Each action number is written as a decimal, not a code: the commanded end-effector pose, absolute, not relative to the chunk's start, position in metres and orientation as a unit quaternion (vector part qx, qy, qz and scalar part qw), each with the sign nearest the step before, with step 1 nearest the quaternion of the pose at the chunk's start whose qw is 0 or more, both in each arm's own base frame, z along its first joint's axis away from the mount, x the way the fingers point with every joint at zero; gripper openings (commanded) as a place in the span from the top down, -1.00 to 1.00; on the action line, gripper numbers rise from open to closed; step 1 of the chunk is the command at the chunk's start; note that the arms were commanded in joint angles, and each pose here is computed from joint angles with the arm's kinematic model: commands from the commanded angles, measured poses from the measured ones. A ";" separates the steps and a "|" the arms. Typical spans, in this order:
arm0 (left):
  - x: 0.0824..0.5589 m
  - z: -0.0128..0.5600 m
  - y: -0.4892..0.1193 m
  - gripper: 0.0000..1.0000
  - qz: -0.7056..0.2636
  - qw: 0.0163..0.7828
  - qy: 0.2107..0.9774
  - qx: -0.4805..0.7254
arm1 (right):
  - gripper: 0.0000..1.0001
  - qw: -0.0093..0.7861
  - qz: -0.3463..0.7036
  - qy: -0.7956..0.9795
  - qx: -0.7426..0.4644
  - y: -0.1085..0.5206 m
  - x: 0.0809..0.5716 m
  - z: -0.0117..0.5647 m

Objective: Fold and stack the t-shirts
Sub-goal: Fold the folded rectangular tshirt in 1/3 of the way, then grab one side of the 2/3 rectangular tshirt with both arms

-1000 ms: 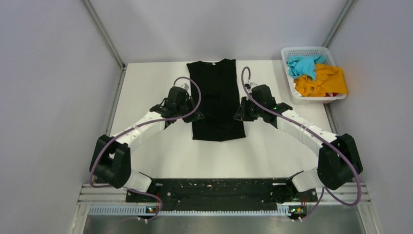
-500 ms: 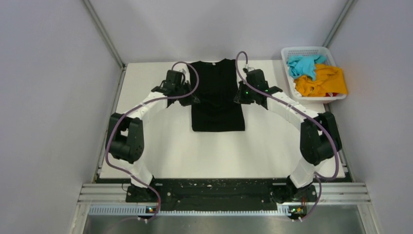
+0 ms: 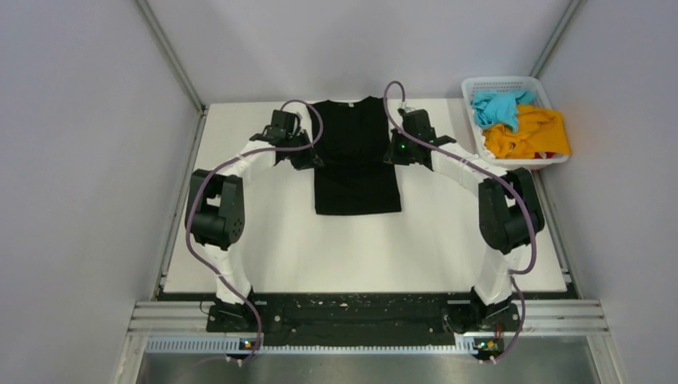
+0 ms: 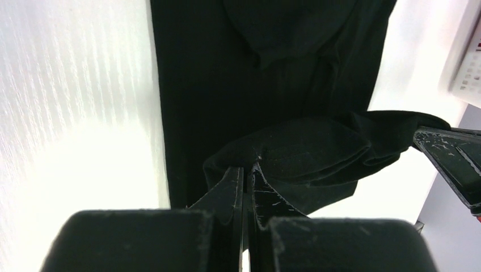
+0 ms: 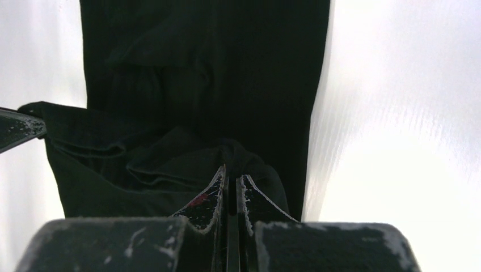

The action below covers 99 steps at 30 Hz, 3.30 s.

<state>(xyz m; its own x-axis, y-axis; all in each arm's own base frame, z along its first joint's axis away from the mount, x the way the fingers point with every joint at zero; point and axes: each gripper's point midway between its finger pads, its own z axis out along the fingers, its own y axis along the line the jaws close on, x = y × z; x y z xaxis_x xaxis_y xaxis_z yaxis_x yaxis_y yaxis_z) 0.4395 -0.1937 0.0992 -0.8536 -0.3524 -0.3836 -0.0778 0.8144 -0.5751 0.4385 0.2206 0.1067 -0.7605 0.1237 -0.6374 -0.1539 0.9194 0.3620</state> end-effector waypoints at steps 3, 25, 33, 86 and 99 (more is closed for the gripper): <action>0.465 0.108 -0.186 1.00 -0.283 0.266 0.915 -0.106 | 1.00 0.380 0.208 0.901 -0.010 0.225 0.472 0.119; 0.487 0.112 -0.172 -0.71 -0.276 0.270 0.916 -0.111 | -0.92 0.393 0.187 0.900 0.027 0.210 0.502 0.117; 0.440 0.122 -0.164 -0.98 -0.281 0.269 0.913 -0.123 | -0.97 0.379 0.230 0.897 0.005 0.213 0.460 0.134; 0.291 -0.004 -0.165 1.00 -0.203 0.114 0.955 -0.184 | -0.22 0.220 0.260 0.939 0.051 0.198 0.323 0.034; 0.280 -0.009 -0.164 1.00 -0.198 0.111 0.956 -0.188 | 0.73 0.213 0.234 0.947 0.055 0.185 0.311 0.011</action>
